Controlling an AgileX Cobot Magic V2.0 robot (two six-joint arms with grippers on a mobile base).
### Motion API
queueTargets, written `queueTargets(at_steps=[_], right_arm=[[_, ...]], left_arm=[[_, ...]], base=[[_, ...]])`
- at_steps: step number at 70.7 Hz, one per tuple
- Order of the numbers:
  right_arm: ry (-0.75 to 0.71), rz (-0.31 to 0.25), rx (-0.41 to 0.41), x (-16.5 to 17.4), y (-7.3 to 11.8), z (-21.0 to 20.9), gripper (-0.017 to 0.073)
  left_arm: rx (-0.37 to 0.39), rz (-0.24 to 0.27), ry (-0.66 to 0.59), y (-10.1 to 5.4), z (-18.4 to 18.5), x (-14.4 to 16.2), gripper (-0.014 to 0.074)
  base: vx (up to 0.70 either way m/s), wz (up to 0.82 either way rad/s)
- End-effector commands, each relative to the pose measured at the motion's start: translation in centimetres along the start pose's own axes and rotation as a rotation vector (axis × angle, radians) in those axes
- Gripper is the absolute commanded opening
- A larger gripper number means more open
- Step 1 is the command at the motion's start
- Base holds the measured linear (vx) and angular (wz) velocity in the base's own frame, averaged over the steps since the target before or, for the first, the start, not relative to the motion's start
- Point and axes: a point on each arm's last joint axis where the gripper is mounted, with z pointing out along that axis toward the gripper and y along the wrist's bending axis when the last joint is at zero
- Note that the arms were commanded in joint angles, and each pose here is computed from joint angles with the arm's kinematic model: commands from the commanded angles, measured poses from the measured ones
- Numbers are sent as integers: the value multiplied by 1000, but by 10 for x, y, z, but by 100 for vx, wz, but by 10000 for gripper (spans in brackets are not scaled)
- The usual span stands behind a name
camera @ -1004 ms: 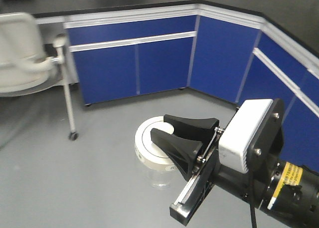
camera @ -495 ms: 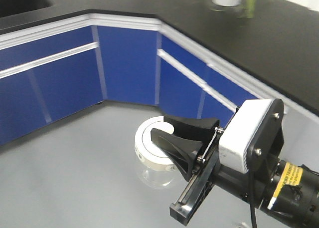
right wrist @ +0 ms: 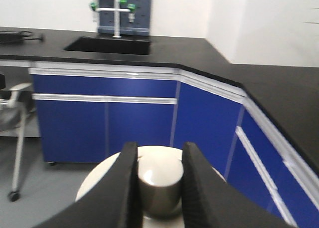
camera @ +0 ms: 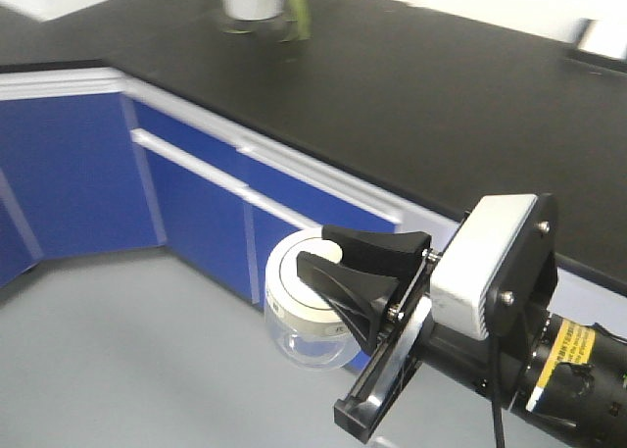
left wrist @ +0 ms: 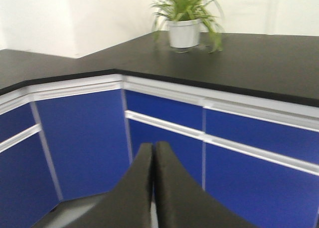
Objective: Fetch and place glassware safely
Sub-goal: 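Keep holding the jar in the right gripper while the base turns toward the black counter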
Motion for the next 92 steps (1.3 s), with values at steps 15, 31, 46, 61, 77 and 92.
queueTargets(at_steps=[15,31,46,61,77,92], right_arm=[[-160,-7,-8,-25,0,-3,-3],[-160,-7,-8,-25,0,-3,-3],[-160,-7,-8,-25,0,-3,-3],[-160,-7,-8,-25,0,-3,-3],[-160,-7,-8,-25,0,-3,-3],[-160,-7,-8,-25,0,-3,-3]], left_arm=[[10,-13,-87,-1,-1,-14,-7],[10,-13,-87,-1,-1,-14,-7],[10,-13,-87,-1,-1,-14,-7],[10,-13,-87,-1,-1,-14,-7],[10,-13,-87,-1,-1,-14,-7],[10,-13,-87,-1,-1,-14,-7]], base=[[16,-61],[16,-61],[16,-60],[15,-48],[13,-32],[11,-18]])
